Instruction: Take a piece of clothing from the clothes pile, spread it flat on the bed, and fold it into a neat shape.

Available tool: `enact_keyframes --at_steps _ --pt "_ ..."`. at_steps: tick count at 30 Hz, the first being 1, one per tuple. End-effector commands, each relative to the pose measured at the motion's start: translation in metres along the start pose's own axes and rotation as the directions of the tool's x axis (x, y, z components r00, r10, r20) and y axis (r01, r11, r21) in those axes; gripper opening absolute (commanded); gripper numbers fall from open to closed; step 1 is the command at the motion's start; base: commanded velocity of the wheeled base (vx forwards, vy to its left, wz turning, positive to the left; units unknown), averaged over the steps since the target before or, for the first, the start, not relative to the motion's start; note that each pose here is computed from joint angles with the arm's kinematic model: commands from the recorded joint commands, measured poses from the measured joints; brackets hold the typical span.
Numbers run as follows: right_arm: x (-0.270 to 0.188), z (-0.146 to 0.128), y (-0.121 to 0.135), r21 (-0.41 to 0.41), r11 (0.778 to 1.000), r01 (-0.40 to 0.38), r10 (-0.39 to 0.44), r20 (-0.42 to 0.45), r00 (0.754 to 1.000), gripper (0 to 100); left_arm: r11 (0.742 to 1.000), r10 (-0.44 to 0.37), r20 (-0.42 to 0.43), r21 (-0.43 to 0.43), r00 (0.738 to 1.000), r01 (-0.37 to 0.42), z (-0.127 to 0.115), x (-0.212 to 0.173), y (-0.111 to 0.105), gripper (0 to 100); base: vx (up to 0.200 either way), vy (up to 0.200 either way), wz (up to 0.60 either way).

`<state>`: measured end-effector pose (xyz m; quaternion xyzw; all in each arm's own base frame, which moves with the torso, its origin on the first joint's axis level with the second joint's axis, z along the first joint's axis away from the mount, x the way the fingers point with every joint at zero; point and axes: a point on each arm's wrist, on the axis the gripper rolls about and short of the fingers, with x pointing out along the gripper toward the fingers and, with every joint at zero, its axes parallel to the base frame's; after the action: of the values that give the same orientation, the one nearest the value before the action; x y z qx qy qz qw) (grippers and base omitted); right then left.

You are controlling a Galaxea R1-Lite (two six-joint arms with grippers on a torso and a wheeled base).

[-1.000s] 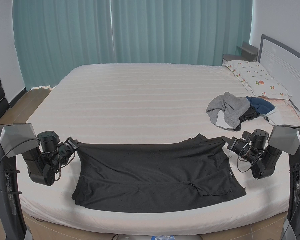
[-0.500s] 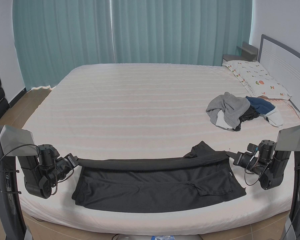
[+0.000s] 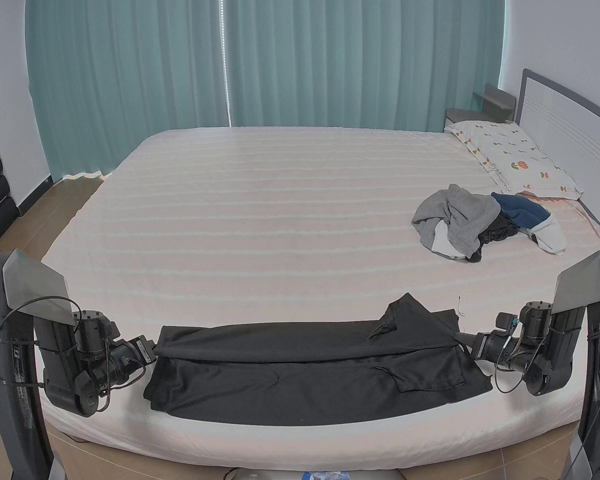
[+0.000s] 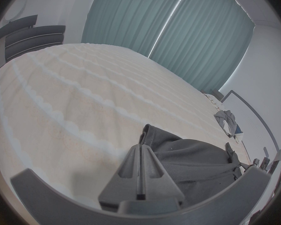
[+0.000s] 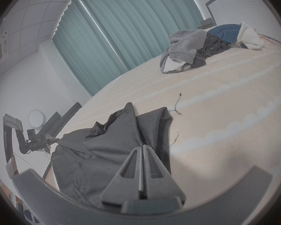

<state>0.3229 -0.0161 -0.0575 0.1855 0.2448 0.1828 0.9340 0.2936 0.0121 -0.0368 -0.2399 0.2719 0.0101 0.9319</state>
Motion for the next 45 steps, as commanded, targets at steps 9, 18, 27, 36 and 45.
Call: enact_keyframes --at_steps 9,18,27,36,45 --pt "-0.003 0.0 -0.007 0.018 1.0 0.012 -0.012 0.011 1.0 0 1.0 0.016 -0.03 0.007 0.999 -0.016 -0.007 -0.005 0.002 0 0.0 0.0 0.0" --pt "-0.006 0.015 -0.002 0.069 0.998 0.0 -0.004 0.058 0.998 0 1.0 0.002 0.024 -0.022 1.0 -0.002 0.0 -0.002 0.0 0 0.0 0.0 0.0" --pt "-0.009 0.002 -0.006 0.059 0.998 0.021 -0.021 0.014 1.0 0 1.0 0.01 -0.021 -0.024 1.0 -0.01 -0.008 -0.008 0.002 0 0.0 0.0 0.0" --pt "-0.01 -0.014 -0.014 -0.002 0.999 0.045 -0.045 -0.036 0.998 0 1.0 0.013 -0.033 -0.008 0.999 -0.013 -0.011 -0.009 0.002 0 0.0 0.0 0.0" --pt "-0.009 -0.003 -0.01 0.0 1.0 0.031 -0.031 0.002 1.0 100 1.0 0.005 -0.038 -0.002 0.999 -0.005 -0.013 -0.009 0.0 100 0.0 0.0 0.0"
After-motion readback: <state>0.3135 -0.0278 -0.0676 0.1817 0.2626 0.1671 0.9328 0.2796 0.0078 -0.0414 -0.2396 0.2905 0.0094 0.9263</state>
